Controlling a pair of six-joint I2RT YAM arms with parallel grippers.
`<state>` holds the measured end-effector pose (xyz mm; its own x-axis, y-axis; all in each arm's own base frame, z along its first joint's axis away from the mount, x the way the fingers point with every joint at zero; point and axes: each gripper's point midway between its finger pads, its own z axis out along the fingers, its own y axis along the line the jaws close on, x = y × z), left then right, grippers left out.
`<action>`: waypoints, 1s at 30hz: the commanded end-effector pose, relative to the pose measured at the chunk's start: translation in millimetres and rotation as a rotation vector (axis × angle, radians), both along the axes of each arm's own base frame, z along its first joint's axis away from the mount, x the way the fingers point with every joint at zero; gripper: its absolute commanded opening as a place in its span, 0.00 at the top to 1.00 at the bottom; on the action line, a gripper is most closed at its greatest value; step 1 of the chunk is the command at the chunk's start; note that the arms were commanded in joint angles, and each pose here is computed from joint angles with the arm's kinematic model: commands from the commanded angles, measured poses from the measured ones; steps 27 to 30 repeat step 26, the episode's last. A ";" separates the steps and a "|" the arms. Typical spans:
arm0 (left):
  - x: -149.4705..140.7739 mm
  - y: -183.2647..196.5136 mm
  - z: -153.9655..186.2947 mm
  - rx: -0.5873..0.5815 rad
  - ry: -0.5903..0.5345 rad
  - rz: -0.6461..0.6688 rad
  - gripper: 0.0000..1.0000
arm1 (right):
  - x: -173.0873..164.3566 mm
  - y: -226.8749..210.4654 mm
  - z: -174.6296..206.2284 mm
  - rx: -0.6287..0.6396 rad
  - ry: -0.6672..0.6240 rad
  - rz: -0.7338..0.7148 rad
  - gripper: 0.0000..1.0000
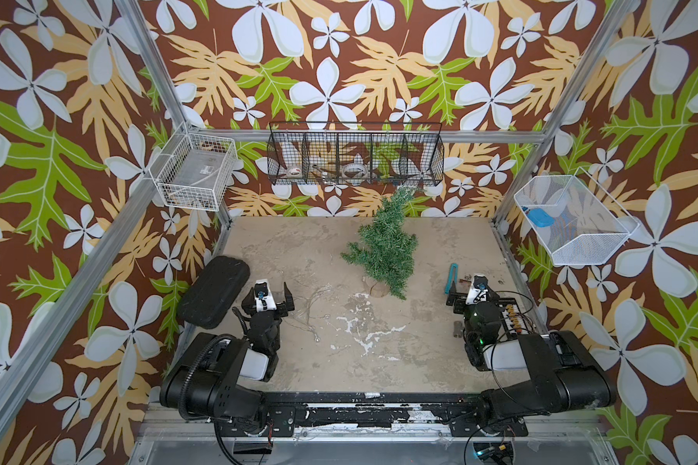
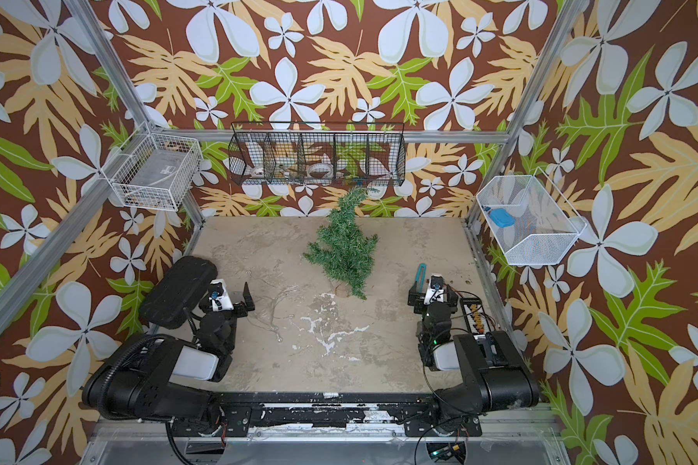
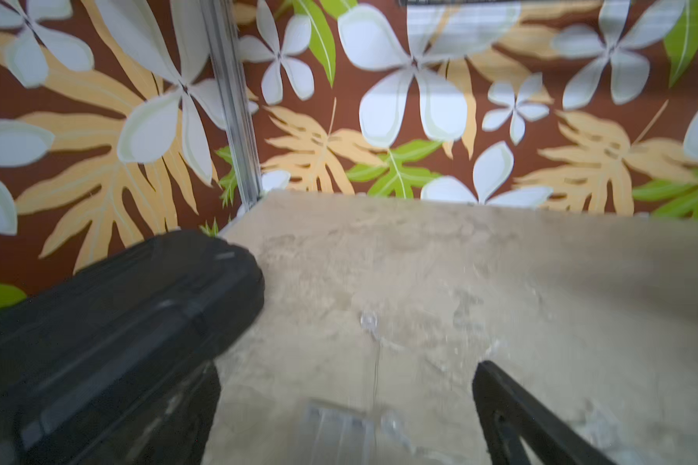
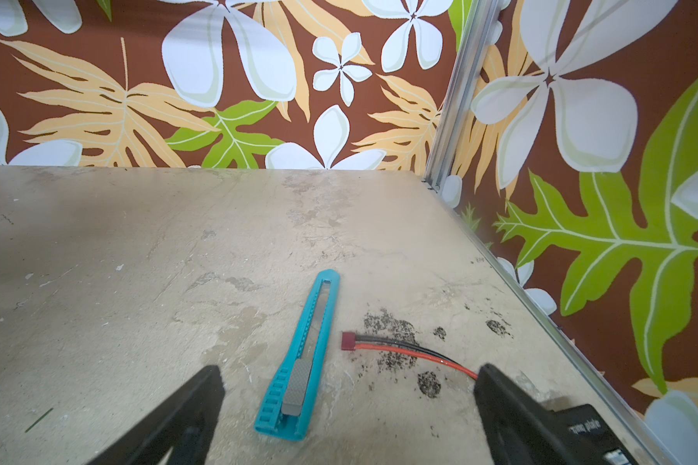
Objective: Remove string lights from the small christmas tree
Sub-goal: Reset both arms
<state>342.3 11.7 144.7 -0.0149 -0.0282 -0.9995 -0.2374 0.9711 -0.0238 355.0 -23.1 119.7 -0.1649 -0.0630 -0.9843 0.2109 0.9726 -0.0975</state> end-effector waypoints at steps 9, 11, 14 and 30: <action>1.3 2.5 -3.9 -0.024 0.013 0.005 0.00 | 1.4 0.1 6.6 -0.004 -0.025 0.000 0.00; 1.4 2.2 -4.8 -0.027 0.016 0.004 0.00 | 1.4 0.1 6.6 -0.004 -0.025 0.000 0.00; 1.2 2.4 -4.5 -0.026 0.014 0.005 0.00 | 1.5 0.1 6.6 -0.004 -0.025 0.000 0.00; 0.3 2.7 -3.5 -0.023 0.009 0.005 0.00 | 1.4 -0.2 6.1 -0.003 -0.024 0.000 0.00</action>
